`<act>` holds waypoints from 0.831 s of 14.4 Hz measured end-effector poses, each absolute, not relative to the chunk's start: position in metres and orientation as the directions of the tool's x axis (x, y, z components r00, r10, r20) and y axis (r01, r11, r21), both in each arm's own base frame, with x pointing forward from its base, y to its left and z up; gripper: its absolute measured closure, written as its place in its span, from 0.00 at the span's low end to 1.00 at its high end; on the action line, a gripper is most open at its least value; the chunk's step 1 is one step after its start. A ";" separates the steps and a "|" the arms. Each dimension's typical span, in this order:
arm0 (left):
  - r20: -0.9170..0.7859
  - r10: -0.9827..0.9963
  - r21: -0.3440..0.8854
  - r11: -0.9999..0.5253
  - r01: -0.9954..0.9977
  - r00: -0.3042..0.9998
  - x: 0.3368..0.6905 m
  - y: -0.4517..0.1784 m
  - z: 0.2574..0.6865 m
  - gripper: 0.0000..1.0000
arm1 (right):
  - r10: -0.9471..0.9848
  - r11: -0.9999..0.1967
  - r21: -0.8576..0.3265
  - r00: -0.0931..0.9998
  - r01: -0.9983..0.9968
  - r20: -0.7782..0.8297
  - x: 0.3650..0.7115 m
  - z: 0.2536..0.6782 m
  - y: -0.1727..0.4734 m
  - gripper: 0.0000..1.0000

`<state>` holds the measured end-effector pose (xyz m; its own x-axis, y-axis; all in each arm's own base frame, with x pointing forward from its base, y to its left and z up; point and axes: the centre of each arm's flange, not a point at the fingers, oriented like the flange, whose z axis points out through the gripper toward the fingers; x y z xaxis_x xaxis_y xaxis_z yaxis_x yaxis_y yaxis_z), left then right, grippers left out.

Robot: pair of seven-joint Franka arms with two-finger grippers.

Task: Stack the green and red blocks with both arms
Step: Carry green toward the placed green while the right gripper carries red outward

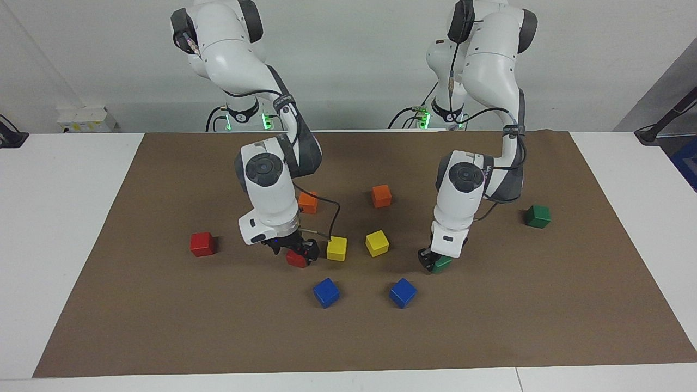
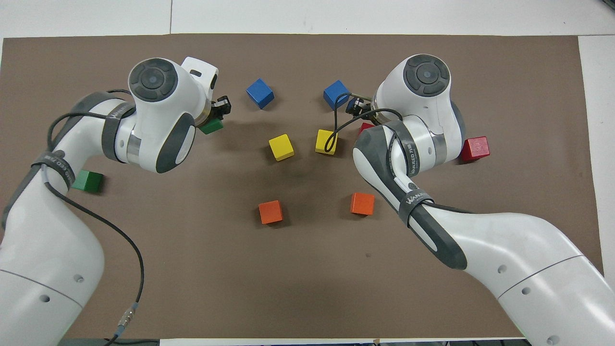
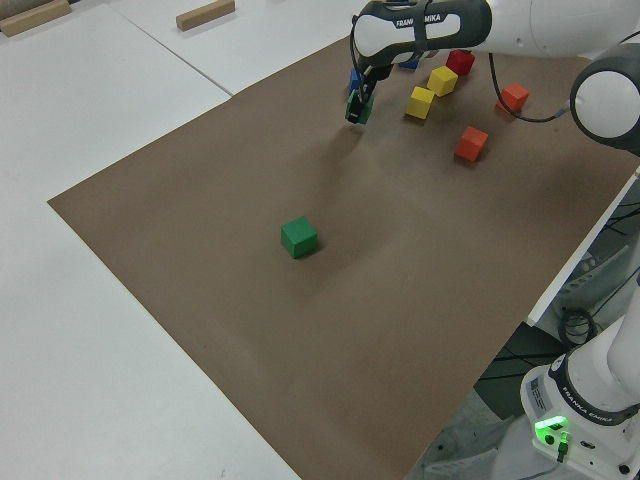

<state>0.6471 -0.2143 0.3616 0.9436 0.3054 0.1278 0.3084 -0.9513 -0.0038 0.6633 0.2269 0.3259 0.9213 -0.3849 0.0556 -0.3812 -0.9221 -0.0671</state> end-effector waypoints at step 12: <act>-0.010 -0.098 -0.037 -0.994 -0.098 0.995 0.609 0.020 0.502 0.45 | -0.356 -0.934 -0.053 0.934 -0.354 0.040 0.645 0.302 0.241 0.10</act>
